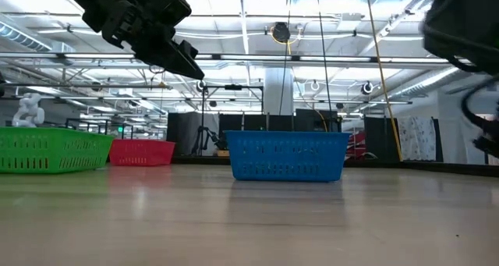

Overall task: Sort rubber bands into baskets
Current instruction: Put the yellow rubber band into the red bin

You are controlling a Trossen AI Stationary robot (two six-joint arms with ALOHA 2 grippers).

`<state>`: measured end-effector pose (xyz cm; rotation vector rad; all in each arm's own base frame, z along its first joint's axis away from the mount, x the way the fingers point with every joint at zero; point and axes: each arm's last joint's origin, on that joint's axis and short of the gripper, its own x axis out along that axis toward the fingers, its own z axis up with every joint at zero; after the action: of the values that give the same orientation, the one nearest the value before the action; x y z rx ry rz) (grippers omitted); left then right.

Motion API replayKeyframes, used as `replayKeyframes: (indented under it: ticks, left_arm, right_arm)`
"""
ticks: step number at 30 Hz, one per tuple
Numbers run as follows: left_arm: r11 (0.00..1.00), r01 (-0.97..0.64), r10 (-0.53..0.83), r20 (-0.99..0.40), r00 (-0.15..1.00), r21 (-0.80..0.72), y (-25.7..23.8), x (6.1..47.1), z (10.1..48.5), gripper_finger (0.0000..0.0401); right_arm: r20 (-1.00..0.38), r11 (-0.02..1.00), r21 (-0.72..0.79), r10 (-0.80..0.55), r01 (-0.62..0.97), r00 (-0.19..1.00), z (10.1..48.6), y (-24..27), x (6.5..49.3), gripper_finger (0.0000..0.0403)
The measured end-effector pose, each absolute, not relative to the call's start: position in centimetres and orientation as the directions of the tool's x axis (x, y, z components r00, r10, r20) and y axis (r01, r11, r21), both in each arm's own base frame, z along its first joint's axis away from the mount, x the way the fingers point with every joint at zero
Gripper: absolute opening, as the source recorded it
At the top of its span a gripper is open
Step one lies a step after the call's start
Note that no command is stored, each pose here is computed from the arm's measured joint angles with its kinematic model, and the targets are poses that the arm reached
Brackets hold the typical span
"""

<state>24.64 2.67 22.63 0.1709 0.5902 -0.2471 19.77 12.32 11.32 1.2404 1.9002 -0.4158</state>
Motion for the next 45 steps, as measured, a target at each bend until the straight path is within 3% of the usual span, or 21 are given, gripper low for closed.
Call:
replayKeyframes:
  ticks: [6,11,14,24,31,39,45]
  left_arm:
    - [0.957,0.279,-0.183,-0.585,0.79,0.079,2.7,24.5,22.5,0.0145]
    - [0.957,0.278,-0.181,-0.588,0.789,0.078,2.7,24.5,22.4,0.0145]
    - [0.958,0.273,-0.175,-0.589,0.789,0.082,2.7,24.5,22.4,0.0145]
    - [0.958,0.272,-0.174,-0.575,0.799,0.087,2.6,24.6,22.6,0.0145]
    - [0.92,0.393,-0.326,-0.533,0.781,0.013,1.4,26.5,21.2,0.0145]
    - [0.815,0.578,-0.535,-0.438,0.722,-0.044,-2.1,29.8,17.9,0.0145]
    - [0.755,0.653,-0.616,-0.281,0.736,0.053,-5.0,31.3,17.7,0.0145]
  right_arm:
    - [-0.731,0.517,0.128,0.626,0.847,-0.272,10.2,13.6,19.3,0.0087]
    - [-0.714,0.542,0.188,0.648,0.819,-0.265,9.9,14.2,19.5,0.0012]
    - [-0.723,0.546,0.224,0.648,0.807,-0.239,10.3,14.3,19.8,0.0007]
    - [-0.817,0.526,0.465,0.564,0.713,0.117,15.8,14.9,22.1,0.0001]
    - [-0.821,0.631,0.57,0.411,0.526,0.397,19.5,15.2,23.4,0.0]
    - [-0.783,0.729,0.566,0.33,0.386,0.527,21.5,15.7,24.0,0.0]
    - [-0.676,0.782,0.579,0.304,0.229,0.671,22.7,16.2,25.0,0.0]
